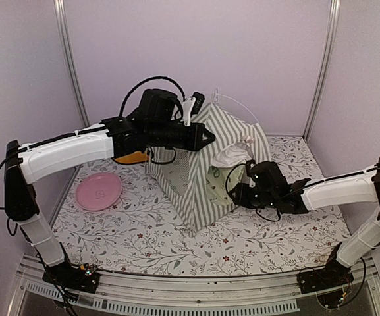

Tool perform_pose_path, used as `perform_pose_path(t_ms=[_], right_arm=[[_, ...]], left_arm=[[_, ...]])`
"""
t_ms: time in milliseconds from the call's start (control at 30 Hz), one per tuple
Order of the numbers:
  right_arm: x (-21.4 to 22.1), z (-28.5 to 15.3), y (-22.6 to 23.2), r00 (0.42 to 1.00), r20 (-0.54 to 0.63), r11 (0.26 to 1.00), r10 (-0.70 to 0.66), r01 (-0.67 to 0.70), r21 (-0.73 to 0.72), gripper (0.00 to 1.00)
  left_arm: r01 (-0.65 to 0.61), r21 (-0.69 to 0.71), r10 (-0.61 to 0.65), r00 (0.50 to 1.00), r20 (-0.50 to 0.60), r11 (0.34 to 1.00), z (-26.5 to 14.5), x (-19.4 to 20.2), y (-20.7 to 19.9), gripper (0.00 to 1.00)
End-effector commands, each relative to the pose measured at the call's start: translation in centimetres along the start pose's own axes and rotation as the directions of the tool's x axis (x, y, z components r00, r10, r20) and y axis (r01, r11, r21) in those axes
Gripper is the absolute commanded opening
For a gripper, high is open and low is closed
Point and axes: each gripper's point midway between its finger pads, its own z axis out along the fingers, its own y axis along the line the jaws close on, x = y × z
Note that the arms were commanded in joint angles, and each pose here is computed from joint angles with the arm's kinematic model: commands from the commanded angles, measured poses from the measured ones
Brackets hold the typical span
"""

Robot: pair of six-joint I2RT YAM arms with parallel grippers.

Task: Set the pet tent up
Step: Adjust the cushion in the tent.

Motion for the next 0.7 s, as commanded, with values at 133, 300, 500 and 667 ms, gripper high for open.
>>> perform_pose_path(t_ms=[133, 300, 500, 667], right_arm=[[-4.3, -8.8, 1.3, 0.984, 0.163, 0.995, -0.077, 0.087, -0.056, 0.70], [-6.5, -12.3, -0.6, 0.970, 0.233, 0.997, -0.065, 0.073, -0.027, 0.69], [-7.2, -11.2, -1.6, 0.969, 0.223, 0.992, -0.105, 0.117, -0.040, 0.50], [-6.3, -8.4, -1.3, 0.949, 0.219, 0.970, -0.226, 0.241, -0.043, 0.49]], left_arm=[[0.016, -0.067, -0.017, 1.000, -0.019, 0.998, -1.9, 0.5, 3.1, 0.00], [0.010, -0.059, -0.012, 1.000, -0.021, 0.998, -2.6, 0.4, 3.7, 0.00], [-0.012, -0.013, 0.011, 0.999, -0.047, 1.000, -2.4, 0.8, 3.0, 0.00], [-0.024, 0.020, 0.026, 0.997, -0.069, 1.000, -2.2, 1.2, 2.6, 0.00]])
